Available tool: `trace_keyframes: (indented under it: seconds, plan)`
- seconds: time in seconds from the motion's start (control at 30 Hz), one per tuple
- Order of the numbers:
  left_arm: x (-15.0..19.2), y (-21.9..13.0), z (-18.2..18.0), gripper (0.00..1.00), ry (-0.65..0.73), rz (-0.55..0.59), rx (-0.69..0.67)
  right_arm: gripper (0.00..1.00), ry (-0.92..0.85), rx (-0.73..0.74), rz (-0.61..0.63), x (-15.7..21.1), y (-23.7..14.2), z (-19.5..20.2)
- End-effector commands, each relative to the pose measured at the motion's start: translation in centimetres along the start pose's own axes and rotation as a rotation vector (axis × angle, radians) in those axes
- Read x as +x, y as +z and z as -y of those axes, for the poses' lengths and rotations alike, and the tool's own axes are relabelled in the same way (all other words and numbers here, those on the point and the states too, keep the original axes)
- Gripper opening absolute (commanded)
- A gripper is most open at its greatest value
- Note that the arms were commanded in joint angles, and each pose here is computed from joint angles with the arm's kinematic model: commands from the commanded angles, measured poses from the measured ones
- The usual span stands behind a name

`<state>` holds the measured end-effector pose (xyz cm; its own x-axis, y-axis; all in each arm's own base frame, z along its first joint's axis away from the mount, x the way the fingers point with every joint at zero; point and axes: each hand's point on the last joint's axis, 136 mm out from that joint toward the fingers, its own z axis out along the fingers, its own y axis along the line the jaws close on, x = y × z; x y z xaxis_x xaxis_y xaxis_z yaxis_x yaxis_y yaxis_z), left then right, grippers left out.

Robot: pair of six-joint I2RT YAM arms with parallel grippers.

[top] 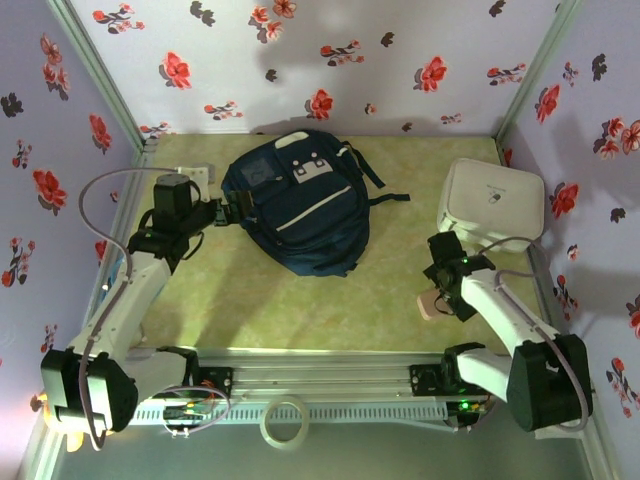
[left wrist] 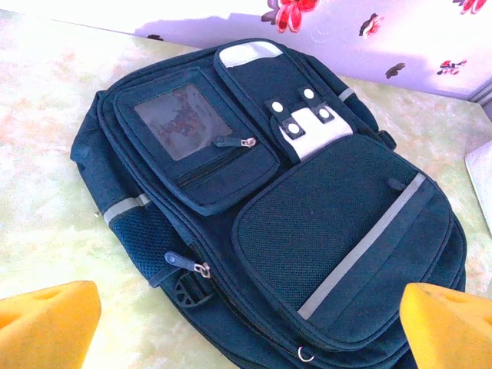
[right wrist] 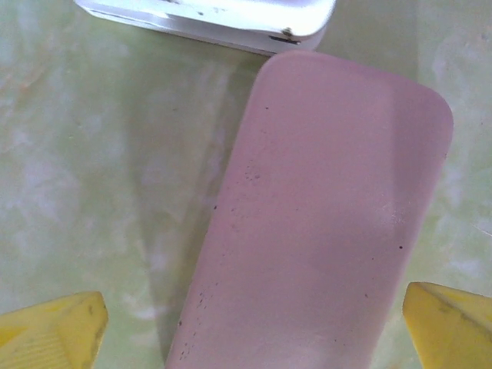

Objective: Pack the student bag

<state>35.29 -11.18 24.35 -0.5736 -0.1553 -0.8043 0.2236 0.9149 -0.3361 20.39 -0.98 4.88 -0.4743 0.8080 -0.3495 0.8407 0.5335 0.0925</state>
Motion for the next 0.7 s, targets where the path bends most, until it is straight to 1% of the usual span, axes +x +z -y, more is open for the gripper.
trace_keyframes:
  seconds: [0.0, 0.13, 0.27, 0.37, 0.53, 0.6, 0.67]
  plan:
    - [0.4, 0.1, 0.5, 1.0, 0.015, -0.02, 0.022, 0.99, 0.075, 0.011, -0.022, 0.3, 1.0, 0.2]
    - [0.4, 0.2, 0.4, 1.0, 0.014, -0.026, 0.02, 0.99, 0.104, 0.049, -0.042, 0.6, 1.7, 0.6]
    - [0.4, 0.3, 0.4, 1.0, 0.014, -0.028, 0.019, 0.96, 0.122, 0.067, -0.064, 1.2, 2.4, 0.9]
    - [0.5, 0.4, 0.4, 1.0, 0.015, -0.03, 0.019, 0.88, 0.132, 0.074, -0.077, 1.6, 2.7, 1.1]
    - [0.4, 0.4, 0.4, 1.0, 0.011, -0.029, 0.021, 0.66, 0.129, 0.039, -0.059, 1.5, 2.5, 0.6]
    - [0.4, 0.4, 0.4, 1.0, 0.011, -0.029, 0.021, 0.62, 0.107, 0.03, -0.046, 1.4, 2.0, 0.1]
    - [0.4, 0.4, 0.4, 1.0, 0.011, -0.031, 0.02, 0.62, 0.074, 0.015, -0.036, 1.5, 1.4, -0.8]
